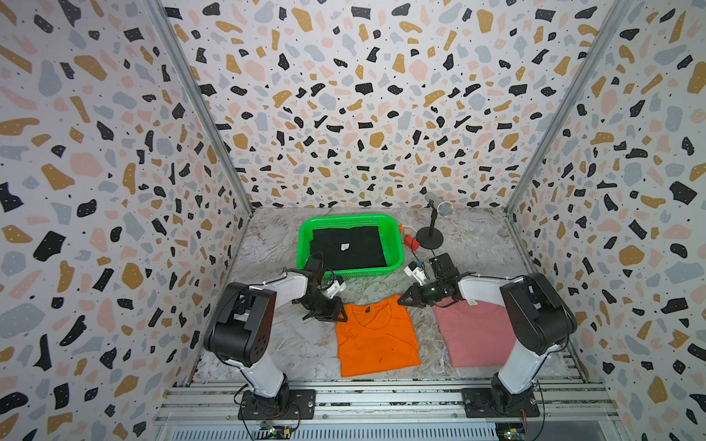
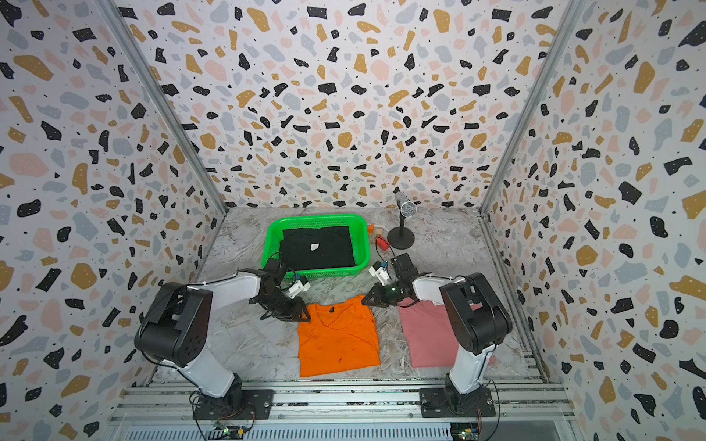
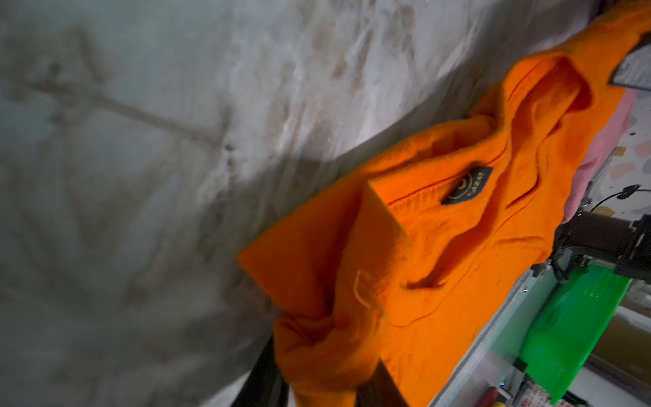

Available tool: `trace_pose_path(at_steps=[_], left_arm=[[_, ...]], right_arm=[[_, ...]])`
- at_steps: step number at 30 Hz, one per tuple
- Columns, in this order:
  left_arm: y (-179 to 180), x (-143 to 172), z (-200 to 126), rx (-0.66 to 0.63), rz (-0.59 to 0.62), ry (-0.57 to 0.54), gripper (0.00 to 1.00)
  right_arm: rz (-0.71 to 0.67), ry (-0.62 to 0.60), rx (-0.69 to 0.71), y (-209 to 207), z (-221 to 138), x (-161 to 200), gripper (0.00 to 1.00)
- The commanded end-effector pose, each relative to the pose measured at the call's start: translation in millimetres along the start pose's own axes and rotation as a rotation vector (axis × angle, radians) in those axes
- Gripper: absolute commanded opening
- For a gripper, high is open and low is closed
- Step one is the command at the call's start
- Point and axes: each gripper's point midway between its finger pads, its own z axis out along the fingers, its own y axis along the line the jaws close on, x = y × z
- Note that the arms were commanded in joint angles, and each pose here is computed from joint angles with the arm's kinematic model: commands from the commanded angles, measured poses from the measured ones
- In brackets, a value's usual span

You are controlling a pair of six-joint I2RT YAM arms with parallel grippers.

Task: Put the folded t-shirts into the basket
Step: Pick up the T-shirt from the center of the board, then place the T-shirt in the bin.

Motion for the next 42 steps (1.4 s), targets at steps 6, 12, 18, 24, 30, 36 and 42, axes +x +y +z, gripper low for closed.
trace_pose_path(at_steps=[6,12,18,24,30,36,42], left_arm=[[-20,-5,-12,0.063,0.087,-0.047,0.00],[-41,-6,-32,0.098,0.196,-0.122,0.00],[-51,-8,-51,0.136,0.238,-0.152,0.00],[-58,-11,-71,0.147,0.261,-0.186,0.00],[-62,-19,-96,0.151,0.263,-0.237,0.00],[-72,-20,-127,0.158,0.288,-0.264,0.00],[-77,-32,-159,0.123,0.328,-0.306,0.00]], right_arm=[[-0.168,-0.083,-0.094,43,-21,-14,0.00],[-0.250,-0.113,-0.112,62,-34,-17,0.00],[-0.323,-0.172,-0.132,87,-50,-29,0.00],[-0.364,-0.223,-0.157,105,-59,-44,0.00],[-0.403,-0.253,-0.178,123,-70,-52,0.00],[-0.443,-0.319,-0.193,144,-83,-74,0.00],[-0.464,-0.394,-0.193,163,-90,-110,0.00]])
